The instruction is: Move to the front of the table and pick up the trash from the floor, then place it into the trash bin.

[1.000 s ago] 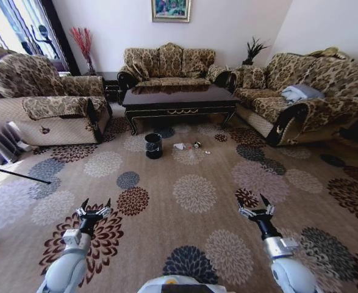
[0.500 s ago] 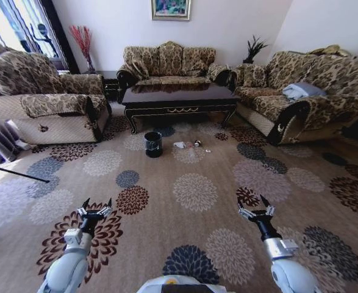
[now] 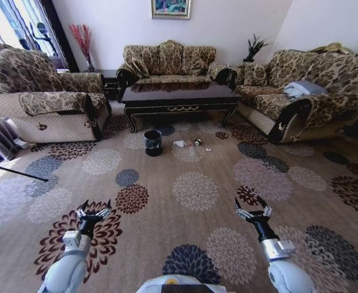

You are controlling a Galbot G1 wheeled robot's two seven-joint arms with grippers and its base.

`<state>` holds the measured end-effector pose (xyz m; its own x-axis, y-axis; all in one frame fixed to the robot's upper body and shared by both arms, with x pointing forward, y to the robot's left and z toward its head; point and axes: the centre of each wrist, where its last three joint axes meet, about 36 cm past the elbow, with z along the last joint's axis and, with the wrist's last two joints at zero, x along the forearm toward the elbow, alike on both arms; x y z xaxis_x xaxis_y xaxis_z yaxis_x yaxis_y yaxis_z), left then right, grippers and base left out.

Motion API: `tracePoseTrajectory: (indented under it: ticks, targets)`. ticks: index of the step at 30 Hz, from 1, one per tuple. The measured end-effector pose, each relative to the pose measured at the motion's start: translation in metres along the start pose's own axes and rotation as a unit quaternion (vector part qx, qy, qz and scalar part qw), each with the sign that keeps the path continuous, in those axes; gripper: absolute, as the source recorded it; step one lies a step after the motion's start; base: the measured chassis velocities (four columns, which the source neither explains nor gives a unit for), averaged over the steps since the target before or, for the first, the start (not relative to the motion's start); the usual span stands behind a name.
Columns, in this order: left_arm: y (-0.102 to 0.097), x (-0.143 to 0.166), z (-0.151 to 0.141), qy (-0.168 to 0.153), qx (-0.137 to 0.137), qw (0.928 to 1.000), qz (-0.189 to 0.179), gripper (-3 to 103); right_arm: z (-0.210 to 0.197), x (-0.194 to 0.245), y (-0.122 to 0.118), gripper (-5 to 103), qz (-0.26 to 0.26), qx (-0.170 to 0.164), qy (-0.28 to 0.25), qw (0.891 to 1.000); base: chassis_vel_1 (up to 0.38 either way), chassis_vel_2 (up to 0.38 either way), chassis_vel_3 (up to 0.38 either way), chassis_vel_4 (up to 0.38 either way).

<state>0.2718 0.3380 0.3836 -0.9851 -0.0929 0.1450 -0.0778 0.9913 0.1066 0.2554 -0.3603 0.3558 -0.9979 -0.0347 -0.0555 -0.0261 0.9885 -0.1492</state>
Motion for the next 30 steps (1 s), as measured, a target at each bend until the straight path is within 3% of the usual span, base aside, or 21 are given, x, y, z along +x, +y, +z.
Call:
tracePoseTrajectory:
  ticks: [16, 21, 30]
  targets:
    - [-0.007, 0.002, -0.002, 0.004, -0.010, 0.9999, -0.010, 100, 0.002, 0.002, 0.009, 100, -0.001, -0.008, 0.000, 1.000, 0.000, 0.000, 0.000, 0.000]
    - [-0.009, 0.004, 0.002, 0.016, -0.002, 0.9998, -0.013, 100, 0.006, -0.003, 0.011, 100, -0.003, -0.009, 0.000, 1.000, 0.000, 0.000, 0.000, 0.000]
    - [-0.004, -0.004, 0.013, 0.018, -0.012, 0.9996, -0.018, 100, 0.019, -0.004, 0.015, 100, -0.008, -0.004, 0.014, 1.000, 0.000, 0.000, 0.000, 0.000]
